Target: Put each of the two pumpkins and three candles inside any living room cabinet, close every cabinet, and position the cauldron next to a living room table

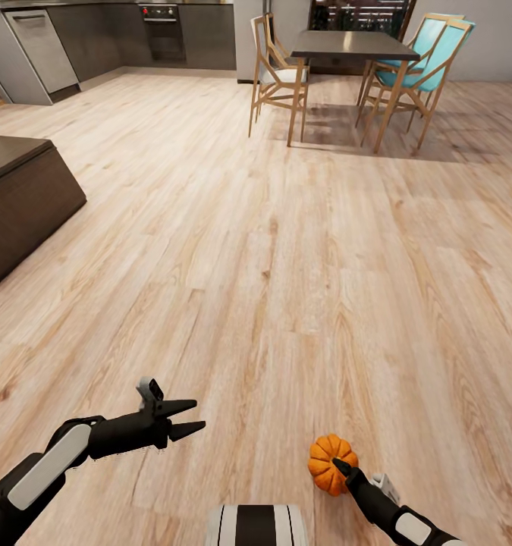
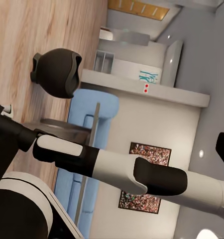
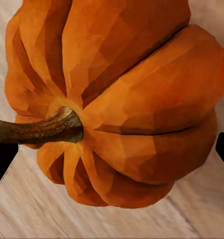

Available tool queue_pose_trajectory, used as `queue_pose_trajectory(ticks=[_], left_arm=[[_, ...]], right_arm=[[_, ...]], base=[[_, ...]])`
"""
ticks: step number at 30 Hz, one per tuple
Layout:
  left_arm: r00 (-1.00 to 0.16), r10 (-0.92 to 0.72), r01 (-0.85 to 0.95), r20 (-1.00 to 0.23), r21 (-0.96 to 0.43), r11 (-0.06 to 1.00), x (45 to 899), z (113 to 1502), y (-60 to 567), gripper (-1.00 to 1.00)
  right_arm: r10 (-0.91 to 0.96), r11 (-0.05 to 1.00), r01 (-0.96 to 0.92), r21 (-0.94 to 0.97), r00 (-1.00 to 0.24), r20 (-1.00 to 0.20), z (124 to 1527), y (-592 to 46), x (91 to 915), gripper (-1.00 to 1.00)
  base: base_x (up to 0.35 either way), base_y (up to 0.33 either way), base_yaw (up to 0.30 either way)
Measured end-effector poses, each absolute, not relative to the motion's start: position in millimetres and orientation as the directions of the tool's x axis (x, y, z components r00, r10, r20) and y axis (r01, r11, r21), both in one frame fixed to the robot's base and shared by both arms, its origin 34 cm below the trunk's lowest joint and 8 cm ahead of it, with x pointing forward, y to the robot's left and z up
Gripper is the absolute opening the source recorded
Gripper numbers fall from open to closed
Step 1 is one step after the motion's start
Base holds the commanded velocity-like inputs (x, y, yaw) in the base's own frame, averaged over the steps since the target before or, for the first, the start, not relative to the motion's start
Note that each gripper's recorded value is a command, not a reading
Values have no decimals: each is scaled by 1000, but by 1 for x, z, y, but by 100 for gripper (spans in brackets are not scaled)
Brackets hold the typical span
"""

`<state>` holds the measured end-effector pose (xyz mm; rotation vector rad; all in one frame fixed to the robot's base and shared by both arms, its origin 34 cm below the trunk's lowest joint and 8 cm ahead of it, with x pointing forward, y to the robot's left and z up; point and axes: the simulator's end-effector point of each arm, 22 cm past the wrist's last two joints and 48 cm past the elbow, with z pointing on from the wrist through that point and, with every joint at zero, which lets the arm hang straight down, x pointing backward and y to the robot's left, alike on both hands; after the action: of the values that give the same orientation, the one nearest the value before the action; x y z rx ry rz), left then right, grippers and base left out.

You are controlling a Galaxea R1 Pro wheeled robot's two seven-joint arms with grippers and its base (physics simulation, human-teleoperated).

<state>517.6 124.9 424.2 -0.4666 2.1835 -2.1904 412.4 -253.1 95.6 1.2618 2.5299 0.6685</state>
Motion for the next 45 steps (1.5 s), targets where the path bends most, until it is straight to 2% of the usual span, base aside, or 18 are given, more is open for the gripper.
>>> queue_pose_trajectory(ticks=[45], left_arm=[[-943,-220,-249,249,-968,-29,514,401,124,100]], right_arm=[[792,529,706,470,-610,25,78,-250,392,100]], base=[[4,0,0]])
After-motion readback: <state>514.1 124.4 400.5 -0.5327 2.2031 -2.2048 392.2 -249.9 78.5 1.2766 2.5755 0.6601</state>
